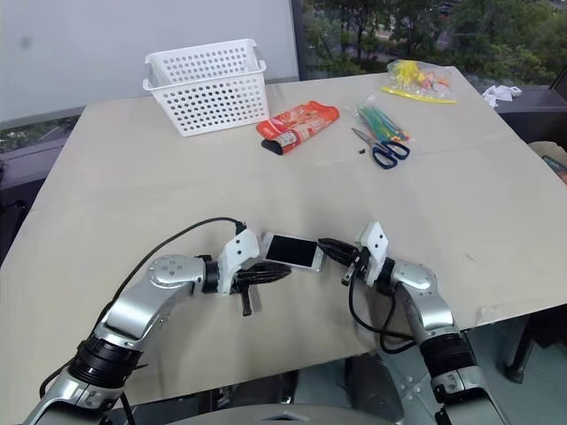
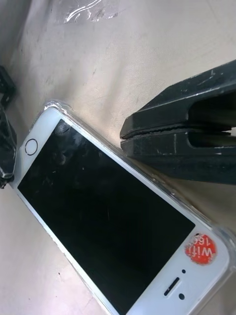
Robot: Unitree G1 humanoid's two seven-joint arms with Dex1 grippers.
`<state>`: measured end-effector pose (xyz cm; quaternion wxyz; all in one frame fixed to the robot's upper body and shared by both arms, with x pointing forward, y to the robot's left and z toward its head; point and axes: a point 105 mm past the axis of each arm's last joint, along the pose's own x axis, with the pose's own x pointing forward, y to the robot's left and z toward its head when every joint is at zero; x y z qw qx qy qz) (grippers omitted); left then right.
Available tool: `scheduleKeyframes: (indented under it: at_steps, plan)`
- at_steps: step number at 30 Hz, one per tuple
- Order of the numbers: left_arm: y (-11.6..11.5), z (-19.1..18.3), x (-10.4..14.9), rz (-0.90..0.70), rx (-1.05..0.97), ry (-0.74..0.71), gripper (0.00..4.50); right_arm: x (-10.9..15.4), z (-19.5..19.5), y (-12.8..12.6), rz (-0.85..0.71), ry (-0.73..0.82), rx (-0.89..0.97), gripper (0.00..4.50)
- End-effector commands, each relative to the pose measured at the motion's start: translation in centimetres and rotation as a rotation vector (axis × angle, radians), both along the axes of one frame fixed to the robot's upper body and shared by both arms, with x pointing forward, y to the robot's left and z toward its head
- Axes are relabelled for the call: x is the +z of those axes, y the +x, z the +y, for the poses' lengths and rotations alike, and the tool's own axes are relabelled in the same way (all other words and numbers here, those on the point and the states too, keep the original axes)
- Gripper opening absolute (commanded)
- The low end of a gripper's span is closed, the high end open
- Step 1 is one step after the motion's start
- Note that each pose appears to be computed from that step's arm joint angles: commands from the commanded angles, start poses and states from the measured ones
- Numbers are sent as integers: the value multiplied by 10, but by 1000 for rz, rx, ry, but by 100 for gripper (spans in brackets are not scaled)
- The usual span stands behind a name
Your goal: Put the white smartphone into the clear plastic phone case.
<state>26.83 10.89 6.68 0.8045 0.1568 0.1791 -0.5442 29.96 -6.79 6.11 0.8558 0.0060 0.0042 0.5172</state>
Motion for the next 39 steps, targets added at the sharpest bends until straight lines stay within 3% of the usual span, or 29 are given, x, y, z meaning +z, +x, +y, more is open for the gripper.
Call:
scheduleKeyframes:
  at_steps: [1,8,18,23,28,32,37,38,39]
  plan:
    - [6,6,-2,-11,43,20,0,-35,-5,-7,108,-162,19,4]
    - [8,6,-1,-20,49,14,0,-65,-9,-24,197,-391,112,4]
    - [8,5,-1,-23,55,10,0,-100,-29,-35,371,-623,96,4]
    - [11,6,10,-53,75,-32,0,-57,-1,-21,163,-388,119,4]
    - [7,9,34,-96,104,-144,0,-22,5,-30,43,-218,176,4]
    - [1,26,48,-104,158,-187,0,3,-4,-35,15,-125,163,173]
    - [0,66,46,-133,270,-113,0,17,-30,-45,10,-119,143,408]
    - [1,74,44,-149,295,-93,25,17,-38,-46,13,-130,131,448]
    - [2,80,43,-160,309,-81,52,17,-43,-47,16,-137,123,450]
